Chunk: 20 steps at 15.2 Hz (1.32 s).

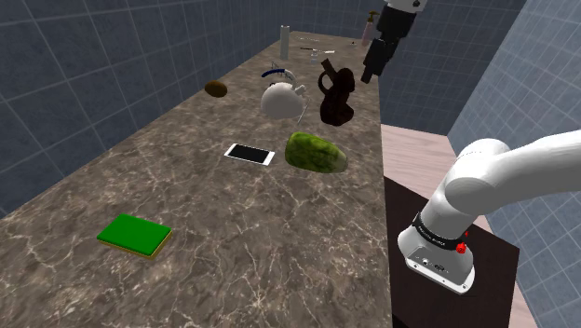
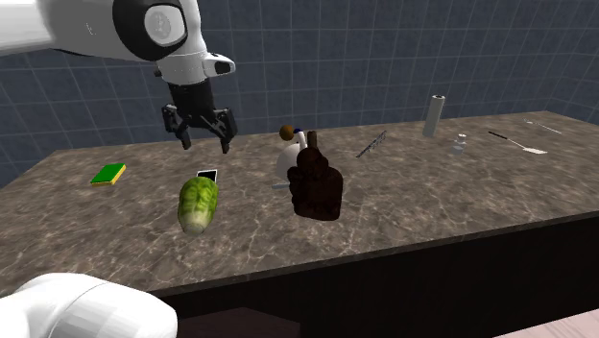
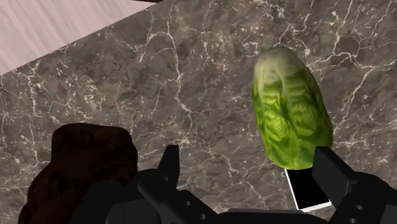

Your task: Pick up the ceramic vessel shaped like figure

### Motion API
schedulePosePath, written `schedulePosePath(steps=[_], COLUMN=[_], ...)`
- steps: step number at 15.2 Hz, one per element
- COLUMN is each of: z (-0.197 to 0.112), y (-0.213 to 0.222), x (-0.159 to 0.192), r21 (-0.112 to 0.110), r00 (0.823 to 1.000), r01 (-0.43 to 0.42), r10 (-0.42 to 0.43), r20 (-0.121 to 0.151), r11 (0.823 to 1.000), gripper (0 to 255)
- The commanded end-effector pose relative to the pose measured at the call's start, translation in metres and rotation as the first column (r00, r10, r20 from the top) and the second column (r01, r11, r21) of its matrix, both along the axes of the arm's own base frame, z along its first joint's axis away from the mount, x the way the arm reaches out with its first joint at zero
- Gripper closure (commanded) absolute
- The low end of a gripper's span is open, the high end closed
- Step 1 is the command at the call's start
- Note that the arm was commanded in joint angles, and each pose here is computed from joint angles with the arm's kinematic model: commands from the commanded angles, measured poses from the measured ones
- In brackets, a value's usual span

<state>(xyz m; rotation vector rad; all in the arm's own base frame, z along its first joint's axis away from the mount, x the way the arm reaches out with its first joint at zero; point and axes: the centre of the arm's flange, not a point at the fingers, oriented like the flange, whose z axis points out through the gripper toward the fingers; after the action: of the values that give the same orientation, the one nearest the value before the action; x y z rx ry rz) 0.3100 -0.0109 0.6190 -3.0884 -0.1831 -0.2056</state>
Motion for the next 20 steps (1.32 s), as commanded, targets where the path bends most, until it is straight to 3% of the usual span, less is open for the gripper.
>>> schedulePosePath(steps=[1,10,20], z=[0.0,-0.016,-0.036], y=[0.0,-0.08,-0.156], x=[0.0,0.092,0.203], r21=[0.0,-0.021,-0.038], r00=[1.0,0.992,0.963], r01=[0.0,-0.122,-0.256], r10=[0.0,0.121,0.251], r20=[0.0,-0.043,-0.092], r11=[1.0,0.992,0.966], gripper=[0,0,0])
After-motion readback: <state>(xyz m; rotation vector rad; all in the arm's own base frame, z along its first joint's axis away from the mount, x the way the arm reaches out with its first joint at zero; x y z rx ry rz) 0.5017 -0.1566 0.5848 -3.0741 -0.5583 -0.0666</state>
